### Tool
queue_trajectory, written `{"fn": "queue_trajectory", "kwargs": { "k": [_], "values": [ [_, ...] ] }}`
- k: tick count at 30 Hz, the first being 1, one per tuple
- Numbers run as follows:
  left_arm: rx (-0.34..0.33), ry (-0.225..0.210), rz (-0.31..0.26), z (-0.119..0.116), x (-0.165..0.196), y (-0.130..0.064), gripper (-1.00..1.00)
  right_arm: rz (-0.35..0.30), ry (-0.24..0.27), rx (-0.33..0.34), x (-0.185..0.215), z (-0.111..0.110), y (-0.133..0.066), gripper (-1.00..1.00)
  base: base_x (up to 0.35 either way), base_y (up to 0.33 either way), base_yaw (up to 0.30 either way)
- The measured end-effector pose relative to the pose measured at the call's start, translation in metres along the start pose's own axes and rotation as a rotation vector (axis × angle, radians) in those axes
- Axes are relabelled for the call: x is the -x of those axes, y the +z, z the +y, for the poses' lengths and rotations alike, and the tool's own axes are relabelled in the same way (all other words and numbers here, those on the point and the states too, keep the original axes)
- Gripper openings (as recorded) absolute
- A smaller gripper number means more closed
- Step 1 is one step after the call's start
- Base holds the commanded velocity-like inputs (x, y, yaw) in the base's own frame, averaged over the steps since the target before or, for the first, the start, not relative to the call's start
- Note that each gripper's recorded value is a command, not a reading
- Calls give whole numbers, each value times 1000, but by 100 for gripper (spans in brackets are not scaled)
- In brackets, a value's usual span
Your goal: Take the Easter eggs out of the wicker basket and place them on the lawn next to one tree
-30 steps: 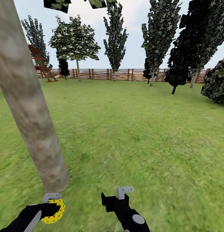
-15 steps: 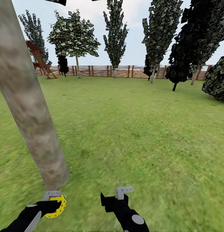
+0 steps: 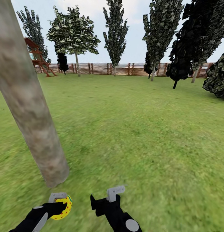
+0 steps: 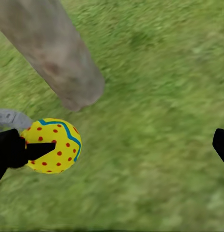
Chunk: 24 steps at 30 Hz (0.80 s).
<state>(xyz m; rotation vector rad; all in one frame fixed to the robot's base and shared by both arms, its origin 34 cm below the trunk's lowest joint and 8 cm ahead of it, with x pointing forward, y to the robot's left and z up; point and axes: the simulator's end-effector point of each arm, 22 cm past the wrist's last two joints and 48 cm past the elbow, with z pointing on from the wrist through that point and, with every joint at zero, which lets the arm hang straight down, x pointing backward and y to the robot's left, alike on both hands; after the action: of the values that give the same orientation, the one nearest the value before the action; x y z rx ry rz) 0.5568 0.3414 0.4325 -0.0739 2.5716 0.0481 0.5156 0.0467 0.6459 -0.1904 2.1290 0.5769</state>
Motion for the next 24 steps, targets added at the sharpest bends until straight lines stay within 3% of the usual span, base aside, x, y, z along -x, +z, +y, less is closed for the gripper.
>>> {"fn": "queue_trajectory", "kwargs": {
  "k": [5,24],
  "values": [
    [3,-6,-20,0,8,11,-100,2,-14,18,-12,8,2,100,0,0,0],
    [-4,-17,-21,-9,-27,46,-100,7,-17,21,-52,-2,16,100,0,0,0]
  ]
}}
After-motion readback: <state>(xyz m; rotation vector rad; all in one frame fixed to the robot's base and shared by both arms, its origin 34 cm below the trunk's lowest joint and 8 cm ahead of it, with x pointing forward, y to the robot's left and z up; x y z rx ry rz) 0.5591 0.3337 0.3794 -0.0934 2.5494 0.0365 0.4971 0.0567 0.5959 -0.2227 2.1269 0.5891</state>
